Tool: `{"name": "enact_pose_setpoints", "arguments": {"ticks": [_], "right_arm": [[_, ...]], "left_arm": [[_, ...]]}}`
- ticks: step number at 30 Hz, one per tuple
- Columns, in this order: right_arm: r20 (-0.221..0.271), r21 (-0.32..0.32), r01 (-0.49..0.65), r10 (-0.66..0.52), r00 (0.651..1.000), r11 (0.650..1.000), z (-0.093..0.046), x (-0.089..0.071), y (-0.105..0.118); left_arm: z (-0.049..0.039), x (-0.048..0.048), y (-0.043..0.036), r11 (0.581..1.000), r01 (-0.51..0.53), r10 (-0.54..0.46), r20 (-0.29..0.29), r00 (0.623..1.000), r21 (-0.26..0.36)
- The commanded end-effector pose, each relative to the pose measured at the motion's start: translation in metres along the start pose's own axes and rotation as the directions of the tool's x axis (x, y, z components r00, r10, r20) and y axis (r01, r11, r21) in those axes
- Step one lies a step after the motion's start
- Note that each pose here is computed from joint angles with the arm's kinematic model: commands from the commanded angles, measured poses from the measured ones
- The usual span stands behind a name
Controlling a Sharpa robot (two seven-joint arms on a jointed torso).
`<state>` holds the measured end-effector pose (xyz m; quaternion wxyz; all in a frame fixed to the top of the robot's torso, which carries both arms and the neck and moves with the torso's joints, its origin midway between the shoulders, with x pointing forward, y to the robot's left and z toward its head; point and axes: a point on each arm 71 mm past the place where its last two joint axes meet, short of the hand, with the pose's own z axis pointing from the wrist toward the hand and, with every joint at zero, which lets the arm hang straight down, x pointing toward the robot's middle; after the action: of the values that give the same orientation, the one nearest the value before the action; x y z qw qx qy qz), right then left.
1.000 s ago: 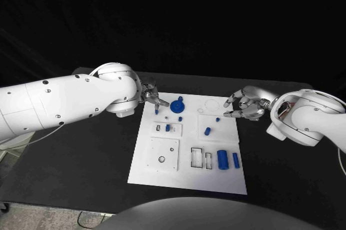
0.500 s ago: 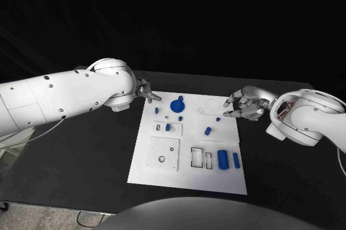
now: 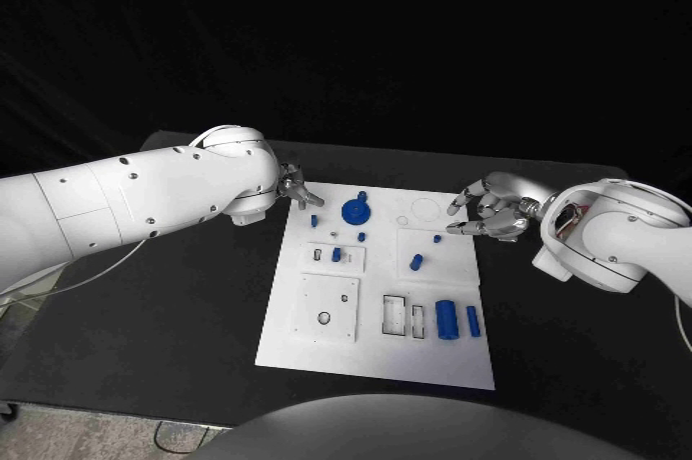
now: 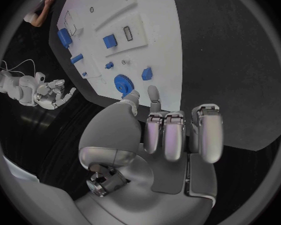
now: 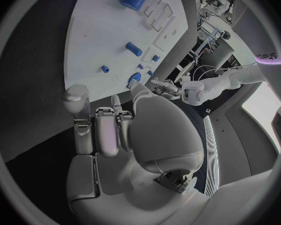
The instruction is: Assemble the parts on the task board
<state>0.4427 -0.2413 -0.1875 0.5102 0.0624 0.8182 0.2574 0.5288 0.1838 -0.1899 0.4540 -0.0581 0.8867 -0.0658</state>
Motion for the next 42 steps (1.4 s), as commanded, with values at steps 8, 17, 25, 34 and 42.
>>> {"name": "enact_pose_setpoints", "arguments": {"ticks": [8, 17, 25, 34, 42], "right_arm": [[-0.015, 0.0, 0.003, -0.003, 1.0, 1.0, 0.0, 0.002, 0.001], [-0.016, 0.003, 0.003, -0.003, 1.0, 1.0, -0.001, 0.002, 0.0], [-0.018, 0.004, 0.003, -0.003, 1.0, 1.0, 0.0, 0.002, 0.0], [-0.015, 0.006, 0.003, -0.003, 1.0, 1.0, 0.0, 0.001, 0.0], [-0.015, 0.008, 0.002, -0.002, 1.0, 1.0, 0.0, 0.001, 0.0]], "left_arm": [[0.0064, 0.0059, -0.0046, 1.0, -0.017, 0.018, -0.038, 0.999, 0.025], [0.0091, 0.0101, -0.0043, 1.0, -0.027, 0.028, -0.067, 0.997, 0.015], [0.01, 0.0124, -0.0053, 0.999, -0.031, 0.032, -0.081, 0.996, 0.014], [0.0111, 0.0162, -0.005, 0.999, -0.037, 0.038, -0.097, 0.995, 0.011], [0.012, 0.0182, -0.0044, 0.999, -0.034, 0.034, -0.1, 0.994, 0.009]]}}
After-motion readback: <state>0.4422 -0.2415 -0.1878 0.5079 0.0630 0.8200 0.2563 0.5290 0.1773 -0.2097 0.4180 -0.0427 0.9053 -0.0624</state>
